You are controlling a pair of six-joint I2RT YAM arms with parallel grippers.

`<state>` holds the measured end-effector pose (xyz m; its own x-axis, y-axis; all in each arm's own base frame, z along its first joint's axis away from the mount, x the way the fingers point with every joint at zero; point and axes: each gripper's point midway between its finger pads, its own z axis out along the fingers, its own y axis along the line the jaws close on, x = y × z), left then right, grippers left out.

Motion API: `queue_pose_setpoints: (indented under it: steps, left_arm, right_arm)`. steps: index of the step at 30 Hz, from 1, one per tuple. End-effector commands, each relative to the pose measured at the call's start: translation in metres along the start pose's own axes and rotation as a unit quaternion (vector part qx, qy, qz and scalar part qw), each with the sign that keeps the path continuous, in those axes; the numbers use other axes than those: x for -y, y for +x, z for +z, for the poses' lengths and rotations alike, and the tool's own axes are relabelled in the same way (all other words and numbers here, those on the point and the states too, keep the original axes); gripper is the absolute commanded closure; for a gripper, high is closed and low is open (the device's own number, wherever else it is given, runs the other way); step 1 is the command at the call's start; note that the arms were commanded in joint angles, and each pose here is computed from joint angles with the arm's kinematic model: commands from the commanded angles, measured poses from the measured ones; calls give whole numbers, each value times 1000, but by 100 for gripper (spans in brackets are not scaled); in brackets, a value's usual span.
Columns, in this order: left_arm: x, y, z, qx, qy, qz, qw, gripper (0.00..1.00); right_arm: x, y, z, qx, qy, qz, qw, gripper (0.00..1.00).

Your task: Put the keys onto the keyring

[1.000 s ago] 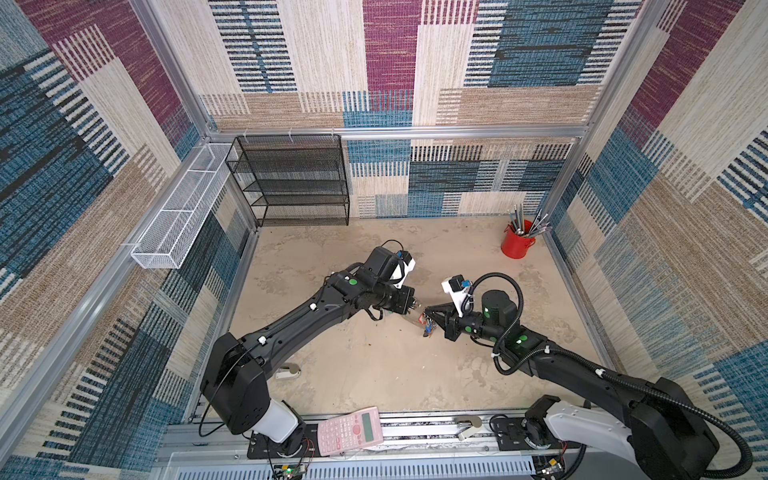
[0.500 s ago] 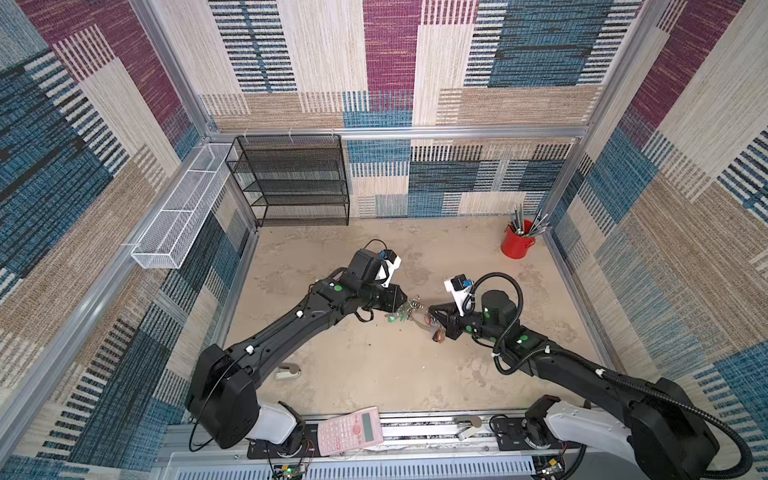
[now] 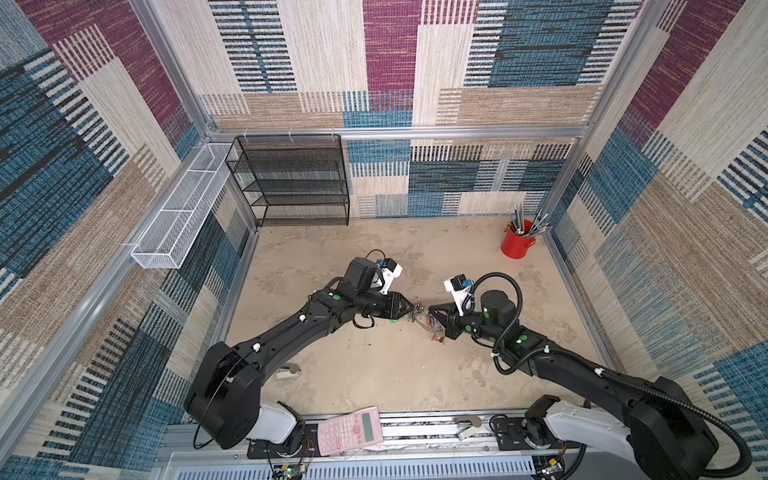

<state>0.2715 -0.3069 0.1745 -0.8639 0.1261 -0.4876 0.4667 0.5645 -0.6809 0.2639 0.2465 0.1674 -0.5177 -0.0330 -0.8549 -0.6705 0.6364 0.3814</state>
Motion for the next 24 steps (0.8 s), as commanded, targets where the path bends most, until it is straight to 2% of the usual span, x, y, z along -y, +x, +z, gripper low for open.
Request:
queue_pose_setpoints:
  steps: [1, 8, 24]
  left_arm:
    - [21, -1, 8, -5, 85, -15, 996, 66]
    - [12, -1, 22, -1, 93, -45, 995, 60]
    - [-12, -10, 31, 18, 71, -74, 995, 56]
  right_arm:
    - [-3, -10, 1, 18, -6, -3, 1000, 100]
    - [-4, -9, 2, 16, -10, -2, 1000, 100]
    - [-3, -7, 2, 13, -10, -2, 1000, 100]
